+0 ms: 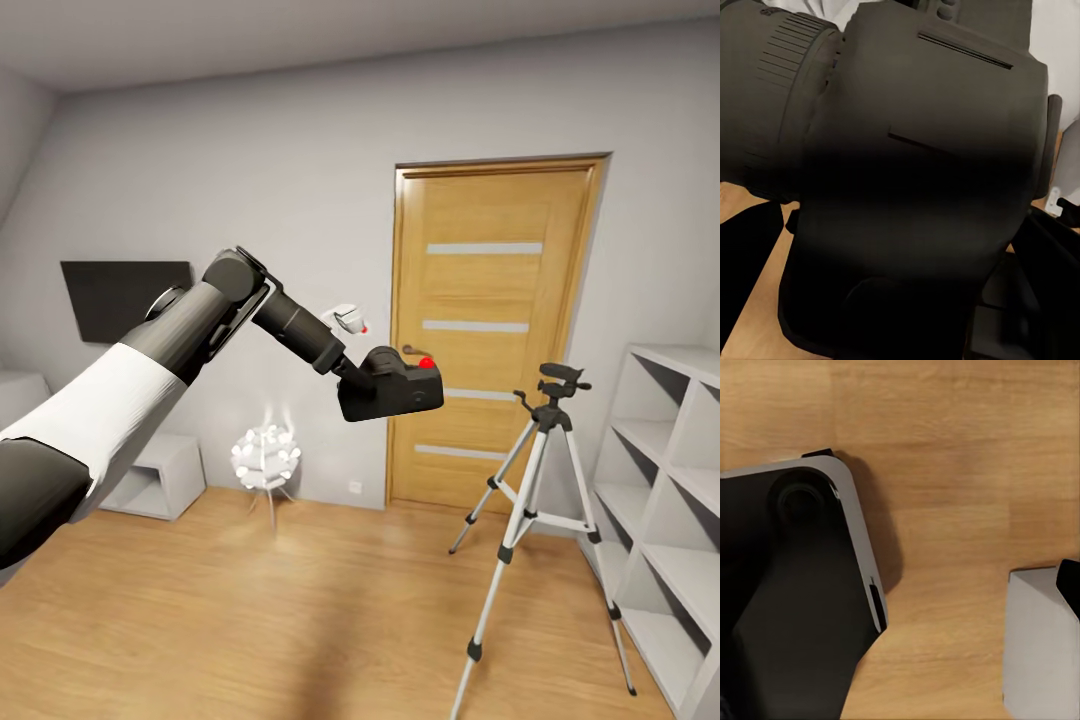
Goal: Attach the digital camera to the camera tripod in the bedroom.
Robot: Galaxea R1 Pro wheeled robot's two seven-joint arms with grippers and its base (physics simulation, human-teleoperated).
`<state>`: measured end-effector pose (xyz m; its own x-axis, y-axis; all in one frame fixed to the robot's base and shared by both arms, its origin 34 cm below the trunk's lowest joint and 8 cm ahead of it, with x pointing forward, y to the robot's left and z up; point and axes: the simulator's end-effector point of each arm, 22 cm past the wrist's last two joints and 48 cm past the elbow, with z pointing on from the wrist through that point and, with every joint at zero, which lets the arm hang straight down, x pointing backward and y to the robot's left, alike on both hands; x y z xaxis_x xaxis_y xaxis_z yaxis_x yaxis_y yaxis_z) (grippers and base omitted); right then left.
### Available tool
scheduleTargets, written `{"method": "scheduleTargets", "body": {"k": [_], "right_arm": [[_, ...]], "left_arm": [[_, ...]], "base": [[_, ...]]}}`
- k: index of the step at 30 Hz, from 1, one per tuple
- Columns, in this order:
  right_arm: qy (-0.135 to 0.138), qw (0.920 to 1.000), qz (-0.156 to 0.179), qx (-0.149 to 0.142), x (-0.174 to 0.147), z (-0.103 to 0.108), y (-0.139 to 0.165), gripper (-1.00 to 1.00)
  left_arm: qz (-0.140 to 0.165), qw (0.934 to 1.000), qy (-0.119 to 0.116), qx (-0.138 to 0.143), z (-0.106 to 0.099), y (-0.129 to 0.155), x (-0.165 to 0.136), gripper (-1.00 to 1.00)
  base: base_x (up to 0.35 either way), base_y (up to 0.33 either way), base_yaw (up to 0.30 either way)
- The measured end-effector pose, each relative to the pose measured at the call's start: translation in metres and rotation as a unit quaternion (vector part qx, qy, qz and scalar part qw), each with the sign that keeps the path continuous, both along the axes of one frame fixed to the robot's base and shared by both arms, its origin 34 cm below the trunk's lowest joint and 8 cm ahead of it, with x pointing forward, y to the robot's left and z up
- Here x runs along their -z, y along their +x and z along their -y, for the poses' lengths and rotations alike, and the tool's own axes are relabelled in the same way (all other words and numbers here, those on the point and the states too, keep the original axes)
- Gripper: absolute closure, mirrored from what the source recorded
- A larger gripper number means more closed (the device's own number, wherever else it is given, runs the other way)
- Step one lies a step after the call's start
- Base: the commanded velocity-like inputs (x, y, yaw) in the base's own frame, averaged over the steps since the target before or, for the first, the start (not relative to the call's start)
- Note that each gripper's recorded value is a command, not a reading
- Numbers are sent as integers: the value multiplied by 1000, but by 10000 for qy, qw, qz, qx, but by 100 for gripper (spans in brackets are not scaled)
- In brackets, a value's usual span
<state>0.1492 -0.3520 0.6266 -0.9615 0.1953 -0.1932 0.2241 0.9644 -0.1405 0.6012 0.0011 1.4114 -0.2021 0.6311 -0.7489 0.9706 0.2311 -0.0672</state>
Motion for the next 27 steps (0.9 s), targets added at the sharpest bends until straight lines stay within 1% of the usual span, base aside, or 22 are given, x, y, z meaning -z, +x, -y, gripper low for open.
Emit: {"method": "scheduleTargets", "body": {"k": [5, 8, 27], "right_arm": [[51, 10000, -27, -10, 1, -2, -2, -100], [62, 10000, -50, -13, 1, -3, -4, -100], [71, 9999, -128, -13, 1, -3, -10, -100]], "left_arm": [[-39, 10000, 2, 0, 0, 3, 4, 100], [-64, 10000, 5, -4, 0, 6, 7, 100], [-146, 9999, 3, -12, -1, 12, 14, 100]], "base": [[195, -159, 7], [94, -74, 2], [13, -10, 0]]}}
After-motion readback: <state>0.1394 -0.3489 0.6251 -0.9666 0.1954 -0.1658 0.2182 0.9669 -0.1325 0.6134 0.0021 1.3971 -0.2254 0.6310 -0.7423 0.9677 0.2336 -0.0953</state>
